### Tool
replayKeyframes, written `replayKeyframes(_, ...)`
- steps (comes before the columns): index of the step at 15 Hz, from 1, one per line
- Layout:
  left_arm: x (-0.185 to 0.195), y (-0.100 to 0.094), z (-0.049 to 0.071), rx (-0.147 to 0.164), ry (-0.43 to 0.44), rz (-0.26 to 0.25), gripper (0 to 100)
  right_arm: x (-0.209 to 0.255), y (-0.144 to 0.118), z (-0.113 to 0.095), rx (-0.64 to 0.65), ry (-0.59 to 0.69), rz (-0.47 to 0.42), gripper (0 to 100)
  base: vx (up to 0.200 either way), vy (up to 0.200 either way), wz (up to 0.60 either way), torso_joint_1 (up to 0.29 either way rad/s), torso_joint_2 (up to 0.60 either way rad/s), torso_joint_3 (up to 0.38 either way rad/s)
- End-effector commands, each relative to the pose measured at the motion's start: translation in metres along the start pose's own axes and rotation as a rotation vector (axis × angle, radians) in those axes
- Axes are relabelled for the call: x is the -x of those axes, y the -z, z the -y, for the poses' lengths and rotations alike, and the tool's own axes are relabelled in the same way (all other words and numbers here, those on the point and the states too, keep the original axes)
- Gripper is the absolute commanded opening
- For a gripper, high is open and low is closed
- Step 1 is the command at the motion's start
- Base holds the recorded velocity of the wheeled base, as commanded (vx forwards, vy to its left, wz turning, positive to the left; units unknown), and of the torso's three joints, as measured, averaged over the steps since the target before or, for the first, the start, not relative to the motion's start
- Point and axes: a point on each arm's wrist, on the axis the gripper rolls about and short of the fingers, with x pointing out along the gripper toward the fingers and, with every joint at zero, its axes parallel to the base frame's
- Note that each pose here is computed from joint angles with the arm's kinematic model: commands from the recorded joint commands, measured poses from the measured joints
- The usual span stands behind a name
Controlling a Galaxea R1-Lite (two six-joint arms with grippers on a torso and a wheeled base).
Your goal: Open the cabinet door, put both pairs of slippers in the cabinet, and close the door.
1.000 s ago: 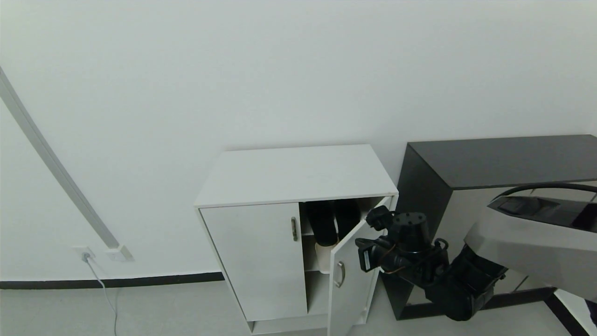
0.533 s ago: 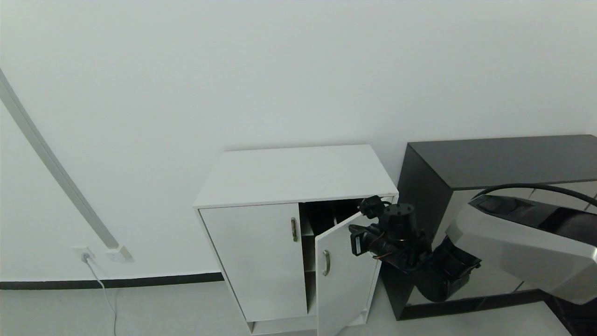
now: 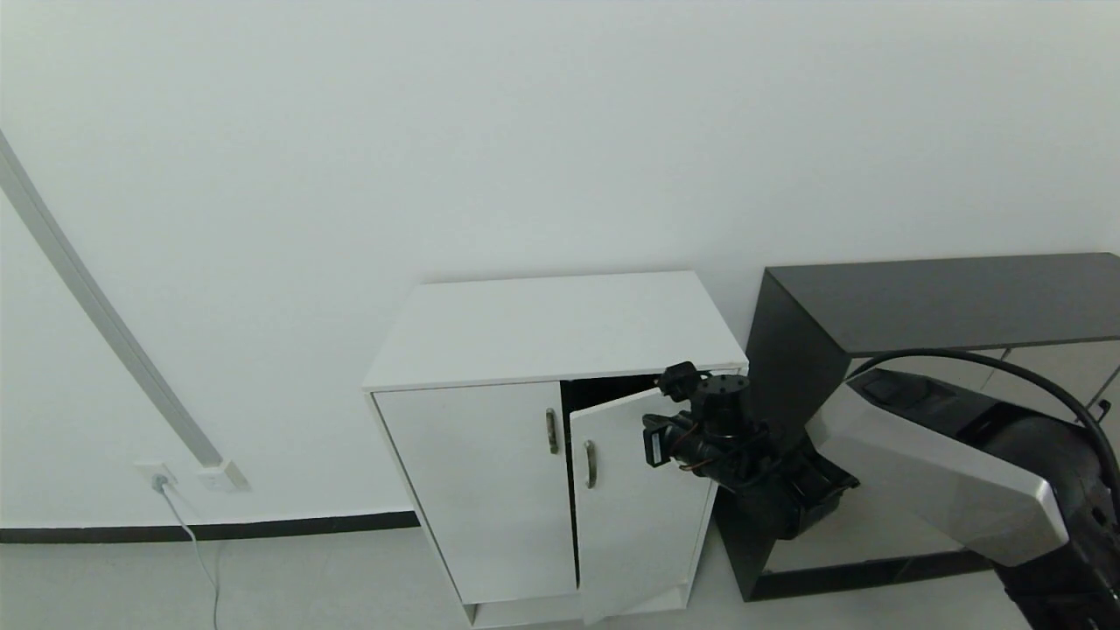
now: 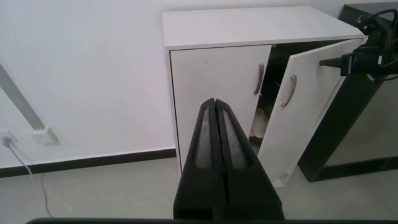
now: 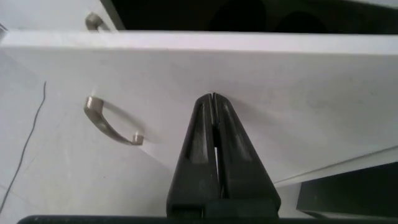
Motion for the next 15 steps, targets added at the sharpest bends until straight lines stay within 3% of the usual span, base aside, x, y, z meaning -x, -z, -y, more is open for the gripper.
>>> replayKeyframes(1,0.0,0.0,0.0,0.0,0.0,0.001,0,-0.01,-0.001,0.002,-0.001,0.005,0.012,0,0.0,0.0,0.0,0.0,0.0,0.0)
replayKeyframes(15,0.0,0.0,0.0,0.0,0.0,-0.001,0,-0.037,-0.012,0.009,-0.004,0.051,0.025,0,0.0,0.0,0.0,0.0,0.0,0.0)
